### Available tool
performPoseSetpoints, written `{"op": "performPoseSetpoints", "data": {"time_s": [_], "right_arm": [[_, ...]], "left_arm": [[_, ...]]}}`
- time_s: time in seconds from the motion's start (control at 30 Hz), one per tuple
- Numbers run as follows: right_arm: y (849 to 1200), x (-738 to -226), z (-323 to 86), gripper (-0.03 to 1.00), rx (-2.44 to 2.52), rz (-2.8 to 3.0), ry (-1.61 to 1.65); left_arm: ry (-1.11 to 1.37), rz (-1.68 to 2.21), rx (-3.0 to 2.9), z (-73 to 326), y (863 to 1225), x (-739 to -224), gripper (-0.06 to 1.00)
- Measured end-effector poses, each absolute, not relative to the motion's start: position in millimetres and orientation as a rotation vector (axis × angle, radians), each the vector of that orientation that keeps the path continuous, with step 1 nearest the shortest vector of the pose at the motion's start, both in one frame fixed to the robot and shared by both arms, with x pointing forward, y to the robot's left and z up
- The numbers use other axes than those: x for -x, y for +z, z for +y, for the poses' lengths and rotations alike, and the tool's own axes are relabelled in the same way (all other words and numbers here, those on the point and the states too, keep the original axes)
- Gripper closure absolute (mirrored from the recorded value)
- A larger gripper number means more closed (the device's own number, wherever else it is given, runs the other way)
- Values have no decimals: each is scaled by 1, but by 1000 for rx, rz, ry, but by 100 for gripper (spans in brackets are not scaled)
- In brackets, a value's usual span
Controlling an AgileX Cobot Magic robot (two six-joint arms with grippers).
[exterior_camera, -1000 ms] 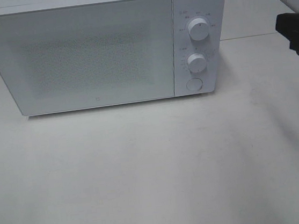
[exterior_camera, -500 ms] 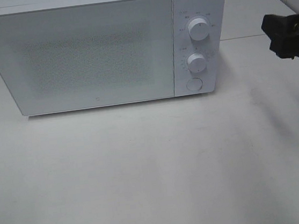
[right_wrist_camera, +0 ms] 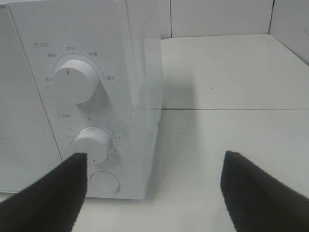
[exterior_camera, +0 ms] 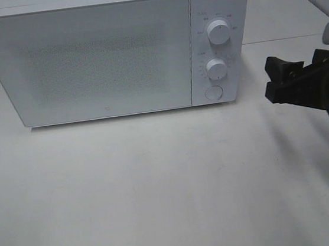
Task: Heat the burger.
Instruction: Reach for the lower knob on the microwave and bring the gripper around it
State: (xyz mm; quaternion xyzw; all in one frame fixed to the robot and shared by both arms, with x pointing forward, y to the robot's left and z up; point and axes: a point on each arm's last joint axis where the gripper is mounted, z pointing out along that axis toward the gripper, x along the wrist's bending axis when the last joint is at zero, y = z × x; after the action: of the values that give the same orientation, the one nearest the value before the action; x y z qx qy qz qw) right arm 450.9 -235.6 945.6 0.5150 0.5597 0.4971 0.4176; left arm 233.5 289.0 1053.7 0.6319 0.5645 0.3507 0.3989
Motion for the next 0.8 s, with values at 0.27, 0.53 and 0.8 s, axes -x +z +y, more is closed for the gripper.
{"op": "performPoseSetpoints", "data": {"time_s": [0.27, 0.53, 0.8], "right_arm": [[924, -443, -210, 23, -1280, 1482, 1151], [908, -442, -198, 23, -1349, 1495, 1073], [904, -459, -185, 23, -1358, 1477, 1078]], "left_arm": [[888, 1429, -1599, 289, 1054, -234, -5], [888, 1429, -1599, 289, 1054, -234, -5], [888, 1429, -1599, 289, 1054, -234, -5]]}}
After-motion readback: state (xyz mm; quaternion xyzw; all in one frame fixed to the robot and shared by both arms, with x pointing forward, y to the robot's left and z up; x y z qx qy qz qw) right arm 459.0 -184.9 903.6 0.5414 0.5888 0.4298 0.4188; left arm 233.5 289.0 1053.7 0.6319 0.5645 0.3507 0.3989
